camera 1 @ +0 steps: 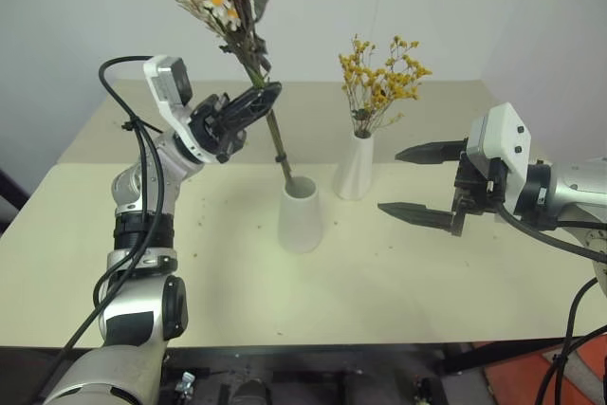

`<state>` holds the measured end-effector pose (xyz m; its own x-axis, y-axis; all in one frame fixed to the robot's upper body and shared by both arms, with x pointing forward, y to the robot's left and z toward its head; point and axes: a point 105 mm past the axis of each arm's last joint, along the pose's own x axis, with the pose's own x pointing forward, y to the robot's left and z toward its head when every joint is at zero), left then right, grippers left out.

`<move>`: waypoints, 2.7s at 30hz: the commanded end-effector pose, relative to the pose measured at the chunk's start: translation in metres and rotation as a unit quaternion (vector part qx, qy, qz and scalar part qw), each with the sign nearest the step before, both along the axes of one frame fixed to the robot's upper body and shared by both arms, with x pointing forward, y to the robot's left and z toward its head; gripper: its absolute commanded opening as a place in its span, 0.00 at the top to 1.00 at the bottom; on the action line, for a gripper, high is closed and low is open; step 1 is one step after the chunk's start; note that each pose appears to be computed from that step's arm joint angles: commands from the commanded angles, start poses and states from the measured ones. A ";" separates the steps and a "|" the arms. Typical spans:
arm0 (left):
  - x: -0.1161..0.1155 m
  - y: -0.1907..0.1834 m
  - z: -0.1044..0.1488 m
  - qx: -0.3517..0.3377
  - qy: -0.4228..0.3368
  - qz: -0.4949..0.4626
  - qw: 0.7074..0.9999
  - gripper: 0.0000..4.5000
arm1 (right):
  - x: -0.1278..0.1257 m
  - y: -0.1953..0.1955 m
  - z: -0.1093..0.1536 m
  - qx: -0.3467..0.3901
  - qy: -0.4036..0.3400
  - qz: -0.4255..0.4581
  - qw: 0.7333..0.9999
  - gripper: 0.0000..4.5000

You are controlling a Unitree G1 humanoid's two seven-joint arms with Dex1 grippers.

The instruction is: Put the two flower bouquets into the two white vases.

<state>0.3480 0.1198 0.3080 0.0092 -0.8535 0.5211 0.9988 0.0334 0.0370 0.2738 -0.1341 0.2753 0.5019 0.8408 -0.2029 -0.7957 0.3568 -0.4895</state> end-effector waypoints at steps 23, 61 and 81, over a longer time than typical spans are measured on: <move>0.016 -0.026 -0.035 0.055 -0.003 -0.010 0.998 0.97 | 0.001 -0.005 0.001 0.010 -0.036 -0.033 0.999 0.00; 0.013 -0.017 -0.058 0.266 -0.017 0.057 0.962 0.01 | 0.020 -0.005 -0.008 0.005 -0.041 -0.042 0.998 0.00; 0.001 0.055 -0.057 0.354 -0.032 0.207 0.912 0.01 | 0.024 -0.013 -0.013 0.011 -0.032 -0.069 0.997 0.00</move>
<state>0.3489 0.1784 0.2266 0.3718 -0.8949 -0.2467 0.9218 0.3245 0.2119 0.2994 -0.1455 0.2489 0.6069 0.7700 -0.1970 -0.7383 0.4546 -0.4982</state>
